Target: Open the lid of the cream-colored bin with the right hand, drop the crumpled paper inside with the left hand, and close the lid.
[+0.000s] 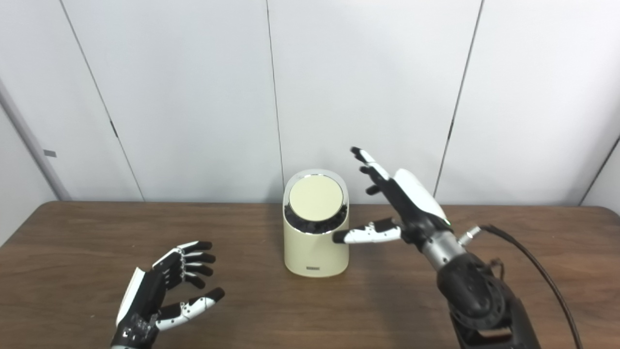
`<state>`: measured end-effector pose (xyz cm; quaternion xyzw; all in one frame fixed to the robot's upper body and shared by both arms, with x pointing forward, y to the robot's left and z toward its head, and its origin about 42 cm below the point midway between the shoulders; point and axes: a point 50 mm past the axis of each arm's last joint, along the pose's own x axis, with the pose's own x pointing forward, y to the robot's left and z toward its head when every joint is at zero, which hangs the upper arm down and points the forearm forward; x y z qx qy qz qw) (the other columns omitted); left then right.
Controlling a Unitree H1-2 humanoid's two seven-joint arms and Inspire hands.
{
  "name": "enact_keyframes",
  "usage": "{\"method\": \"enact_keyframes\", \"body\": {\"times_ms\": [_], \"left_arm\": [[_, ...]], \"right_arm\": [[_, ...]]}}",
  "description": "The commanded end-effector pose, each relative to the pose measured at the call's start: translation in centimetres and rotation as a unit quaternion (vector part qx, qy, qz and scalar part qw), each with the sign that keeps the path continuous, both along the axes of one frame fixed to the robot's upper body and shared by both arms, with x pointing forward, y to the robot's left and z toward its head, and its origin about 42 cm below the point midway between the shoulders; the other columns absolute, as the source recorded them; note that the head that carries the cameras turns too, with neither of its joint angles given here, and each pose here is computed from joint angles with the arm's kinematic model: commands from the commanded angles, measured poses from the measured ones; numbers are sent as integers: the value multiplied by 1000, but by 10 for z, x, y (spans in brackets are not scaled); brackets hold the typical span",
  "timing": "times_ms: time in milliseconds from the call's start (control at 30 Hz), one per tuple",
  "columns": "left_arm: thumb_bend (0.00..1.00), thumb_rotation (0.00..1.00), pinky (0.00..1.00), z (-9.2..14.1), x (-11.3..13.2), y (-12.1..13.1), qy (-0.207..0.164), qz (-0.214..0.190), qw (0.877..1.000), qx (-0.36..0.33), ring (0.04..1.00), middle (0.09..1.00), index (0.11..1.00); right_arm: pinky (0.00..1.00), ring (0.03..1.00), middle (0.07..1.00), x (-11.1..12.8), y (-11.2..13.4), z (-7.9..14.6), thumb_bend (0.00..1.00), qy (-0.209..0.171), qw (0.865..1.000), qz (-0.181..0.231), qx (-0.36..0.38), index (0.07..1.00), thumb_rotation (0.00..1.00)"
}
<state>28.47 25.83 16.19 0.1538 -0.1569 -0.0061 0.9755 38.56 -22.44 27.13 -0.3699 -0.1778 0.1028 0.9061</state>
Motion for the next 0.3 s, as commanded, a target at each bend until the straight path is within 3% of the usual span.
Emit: {"method": "enact_keyframes", "body": {"times_ms": [0, 267], "left_arm": [[681, 65, 504, 18, 5, 1, -35, -3, 999, 2, 611, 681, 753], [675, 74, 504, 28, 13, 12, -53, -1, 999, 2, 605, 684, 758]], "right_arm": [[774, 925, 975, -3, -7, 10, 808, -36, 999, 0, 18, 1000, 352], [787, 897, 966, -27, -29, -38, 873, 7, 998, -8, 69, 984, 447]]}}
